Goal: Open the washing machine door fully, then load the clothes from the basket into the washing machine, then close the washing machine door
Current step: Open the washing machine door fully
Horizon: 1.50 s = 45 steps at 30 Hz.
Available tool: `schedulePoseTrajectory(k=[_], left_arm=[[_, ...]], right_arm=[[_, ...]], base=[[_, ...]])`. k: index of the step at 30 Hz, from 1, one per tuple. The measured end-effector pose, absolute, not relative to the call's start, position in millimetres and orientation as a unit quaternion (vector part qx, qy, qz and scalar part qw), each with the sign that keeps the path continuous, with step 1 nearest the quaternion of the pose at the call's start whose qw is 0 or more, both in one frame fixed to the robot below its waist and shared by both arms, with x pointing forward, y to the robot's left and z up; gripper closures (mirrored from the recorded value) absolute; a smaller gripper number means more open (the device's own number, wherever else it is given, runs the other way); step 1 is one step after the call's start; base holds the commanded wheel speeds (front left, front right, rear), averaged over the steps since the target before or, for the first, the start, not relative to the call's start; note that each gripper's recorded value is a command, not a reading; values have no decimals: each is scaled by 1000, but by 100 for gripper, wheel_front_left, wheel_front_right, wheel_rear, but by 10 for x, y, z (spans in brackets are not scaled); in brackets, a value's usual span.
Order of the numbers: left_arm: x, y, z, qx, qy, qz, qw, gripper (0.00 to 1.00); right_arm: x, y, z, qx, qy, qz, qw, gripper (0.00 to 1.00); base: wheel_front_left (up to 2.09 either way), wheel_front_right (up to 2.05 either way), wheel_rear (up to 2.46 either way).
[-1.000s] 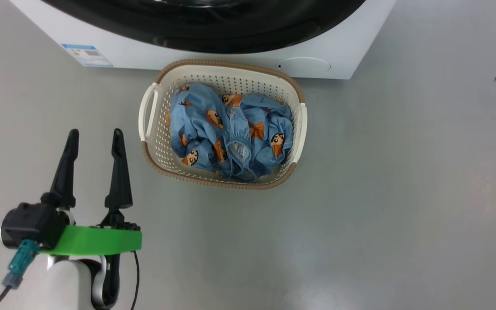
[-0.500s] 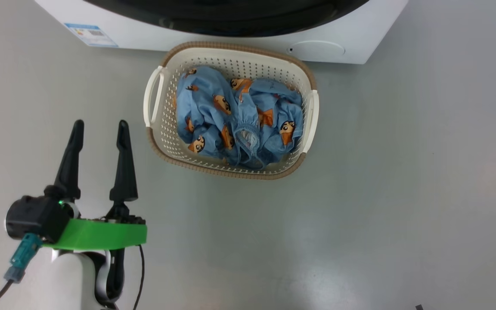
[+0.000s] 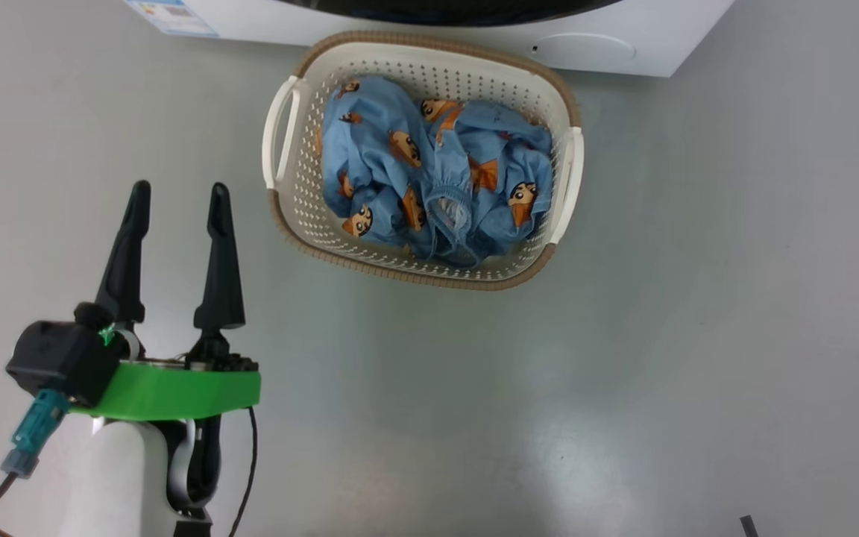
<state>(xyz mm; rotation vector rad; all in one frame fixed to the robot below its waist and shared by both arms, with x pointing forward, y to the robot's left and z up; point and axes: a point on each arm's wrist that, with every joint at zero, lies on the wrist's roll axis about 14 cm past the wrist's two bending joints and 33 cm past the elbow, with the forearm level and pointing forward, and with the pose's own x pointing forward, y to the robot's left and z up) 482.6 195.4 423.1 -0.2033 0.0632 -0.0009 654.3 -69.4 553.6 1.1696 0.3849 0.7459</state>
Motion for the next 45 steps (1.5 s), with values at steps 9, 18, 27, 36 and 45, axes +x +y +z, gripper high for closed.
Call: schedulePoseTrajectory(k=[9,18,27,36,45], left_arm=[[4818,1976,4185,-108,37,5,993,0],[4818,2004,4184,-114,37,12,993,0],[4793,2051,4230,-113,33,21,993,0],[4776,2057,4430,-115,10,20,993,0],[4649,2060,4565,-117,1,22,993,0]], right_arm=[[6690,-556,5618,537,175,359,743,100],[6780,-447,5542,525,186,358,749,100],[6771,-316,5459,517,214,365,744,100],[6560,-276,5476,504,242,373,740,100],[6249,-216,5454,494,274,379,733,100]], base=[[0,0,0],[0,0,0],[0,0,0],[0,0,0],[0,0,0]])
